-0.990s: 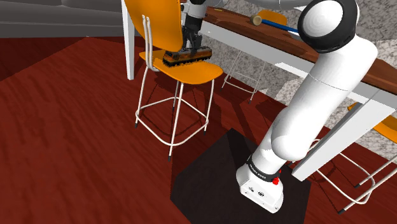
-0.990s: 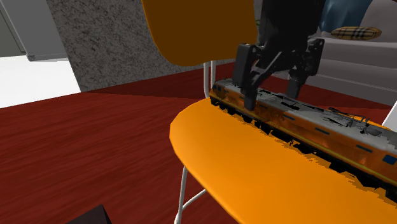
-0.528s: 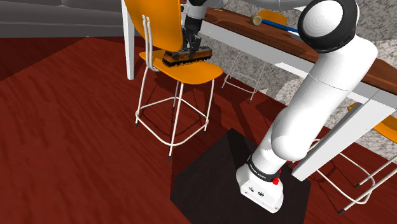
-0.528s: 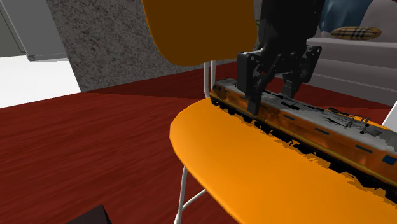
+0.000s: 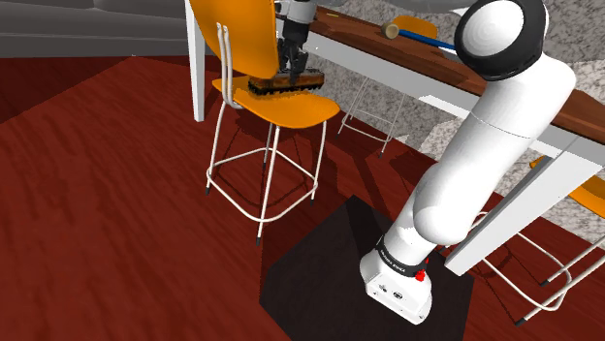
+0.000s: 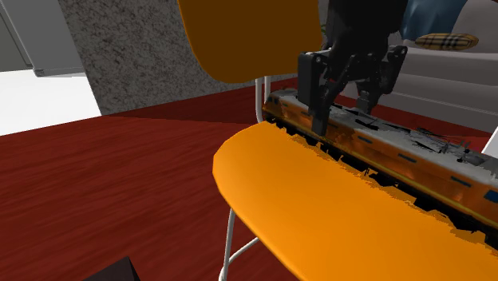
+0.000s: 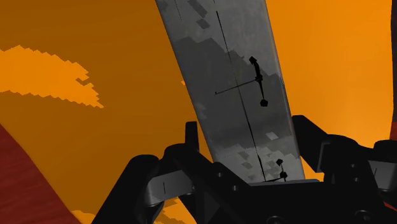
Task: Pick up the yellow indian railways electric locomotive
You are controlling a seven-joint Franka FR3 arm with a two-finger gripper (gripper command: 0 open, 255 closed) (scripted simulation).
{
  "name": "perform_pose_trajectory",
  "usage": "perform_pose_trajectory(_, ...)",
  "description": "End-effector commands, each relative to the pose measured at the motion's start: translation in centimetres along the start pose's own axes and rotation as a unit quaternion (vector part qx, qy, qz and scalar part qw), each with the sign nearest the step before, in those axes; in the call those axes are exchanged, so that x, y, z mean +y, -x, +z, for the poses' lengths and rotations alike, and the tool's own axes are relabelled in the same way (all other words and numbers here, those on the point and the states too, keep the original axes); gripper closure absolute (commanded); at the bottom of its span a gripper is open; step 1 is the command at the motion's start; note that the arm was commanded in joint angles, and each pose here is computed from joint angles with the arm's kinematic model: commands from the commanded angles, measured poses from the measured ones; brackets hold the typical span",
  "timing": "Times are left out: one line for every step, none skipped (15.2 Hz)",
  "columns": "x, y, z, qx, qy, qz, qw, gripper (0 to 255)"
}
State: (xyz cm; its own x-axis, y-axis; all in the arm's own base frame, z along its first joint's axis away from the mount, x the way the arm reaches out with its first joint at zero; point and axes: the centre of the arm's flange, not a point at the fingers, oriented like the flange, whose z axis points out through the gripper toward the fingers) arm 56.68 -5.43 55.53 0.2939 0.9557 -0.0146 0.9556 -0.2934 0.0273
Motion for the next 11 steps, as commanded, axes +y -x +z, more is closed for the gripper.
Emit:
perform_pose_trajectory(0.2,0.0,-1.1,0.000,0.001,0.000,1.0000,255)
perform_pose_trajectory(0.2,0.0,-1.7,0.000,0.001,0.000,1.0000,255)
perform_pose_trajectory(0.2,0.0,-2.2,0.000,0.001,0.000,1.0000,255)
perform_pose_trajectory(0.2,0.0,-2.7,0.000,0.001,0.000,1.0000,255)
perform_pose_trajectory(0.2,0.0,-3.2,0.000,0.001,0.000,1.0000,255)
perform_pose_trajectory(0.2,0.0,-3.8,0.000,0.001,0.000,1.0000,255)
perform_pose_trajectory(0.2,0.0,-4.3,0.000,0.001,0.000,1.0000,255)
perform_pose_trajectory(0.3,0.0,-4.8,0.000,0.001,0.000,1.0000,255)
perform_pose_trajectory(0.3,0.0,-5.4,0.000,0.001,0.000,1.0000,255)
perform_pose_trajectory(0.3,0.1,-5.9,0.000,0.001,0.000,1.0000,255)
perform_pose_trajectory(0.3,0.1,-6.4,0.000,0.001,0.000,1.0000,255)
